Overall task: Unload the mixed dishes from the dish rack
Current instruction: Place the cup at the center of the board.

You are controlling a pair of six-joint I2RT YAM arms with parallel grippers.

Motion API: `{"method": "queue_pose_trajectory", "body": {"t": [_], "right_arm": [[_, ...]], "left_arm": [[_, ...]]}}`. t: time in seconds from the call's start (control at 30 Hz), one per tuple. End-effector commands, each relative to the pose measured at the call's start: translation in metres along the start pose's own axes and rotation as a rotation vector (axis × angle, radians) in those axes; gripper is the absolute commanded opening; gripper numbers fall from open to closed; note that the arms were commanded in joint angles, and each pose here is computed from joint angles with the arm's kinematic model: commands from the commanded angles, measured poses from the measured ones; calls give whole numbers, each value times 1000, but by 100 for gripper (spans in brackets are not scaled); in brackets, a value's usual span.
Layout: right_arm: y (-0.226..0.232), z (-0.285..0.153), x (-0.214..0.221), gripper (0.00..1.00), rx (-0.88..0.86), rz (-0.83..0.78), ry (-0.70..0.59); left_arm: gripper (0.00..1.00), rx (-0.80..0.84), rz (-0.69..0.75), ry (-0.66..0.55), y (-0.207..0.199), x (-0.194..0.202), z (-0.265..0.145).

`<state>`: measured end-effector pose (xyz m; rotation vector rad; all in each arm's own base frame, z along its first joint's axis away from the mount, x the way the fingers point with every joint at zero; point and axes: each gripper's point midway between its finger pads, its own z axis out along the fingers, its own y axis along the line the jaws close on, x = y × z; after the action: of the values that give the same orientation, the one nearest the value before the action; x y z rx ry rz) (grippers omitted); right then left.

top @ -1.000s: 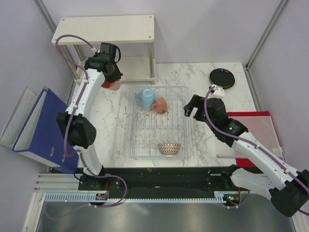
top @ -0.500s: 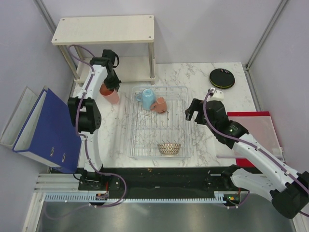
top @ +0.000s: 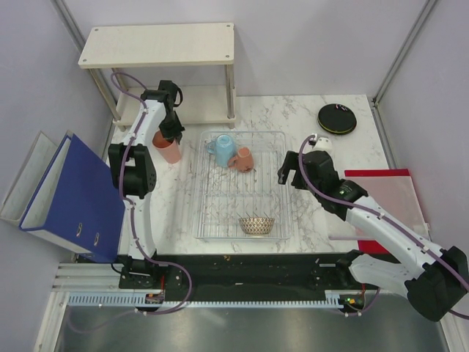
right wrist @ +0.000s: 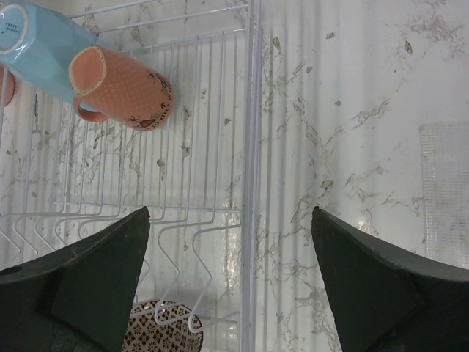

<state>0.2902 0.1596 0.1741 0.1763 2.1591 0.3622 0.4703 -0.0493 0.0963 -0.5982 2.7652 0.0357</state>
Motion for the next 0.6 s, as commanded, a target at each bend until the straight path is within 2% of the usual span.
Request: {"method": "queue_pose_trajectory", "body": {"t": [0.0, 0.1, 0.2, 0.23, 0.3, 0.33, 0.4, 0.47, 0.5, 0.57], "right_arm": [[7, 1, -6, 98, -28, -6, -17], [9, 2, -6, 98, -32, -4, -16], [11, 3, -7, 98, -36, 2, -17], [11, 5, -6, 98, -39, 5, -15], [13, 5, -6, 98, -42, 9, -12], [13, 5, -6, 98, -43, 8, -8], [14, 5, -6, 98, -46, 8, -10], [13, 4, -7, 98, -45, 5, -14], [13, 5, -7, 98, -43, -4, -14], [15, 5, -11, 98, -52, -14, -22]], "left_arm": [[19, 56, 22, -66, -4, -15, -24], [28, 86, 9, -131, -5, -26, -52], [42, 134, -29, -186, -8, -31, -83], [50, 150, -48, -200, -10, -33, -90], [57, 188, -62, -243, -12, -38, -113], [70, 198, -72, -258, -12, -39, -121], [83, 233, -84, -312, -12, -44, -149], [87, 268, -101, -348, -13, -45, -170], [87, 306, -109, -403, -13, -47, -196], [88, 347, -87, -434, -25, -35, -208]]}}
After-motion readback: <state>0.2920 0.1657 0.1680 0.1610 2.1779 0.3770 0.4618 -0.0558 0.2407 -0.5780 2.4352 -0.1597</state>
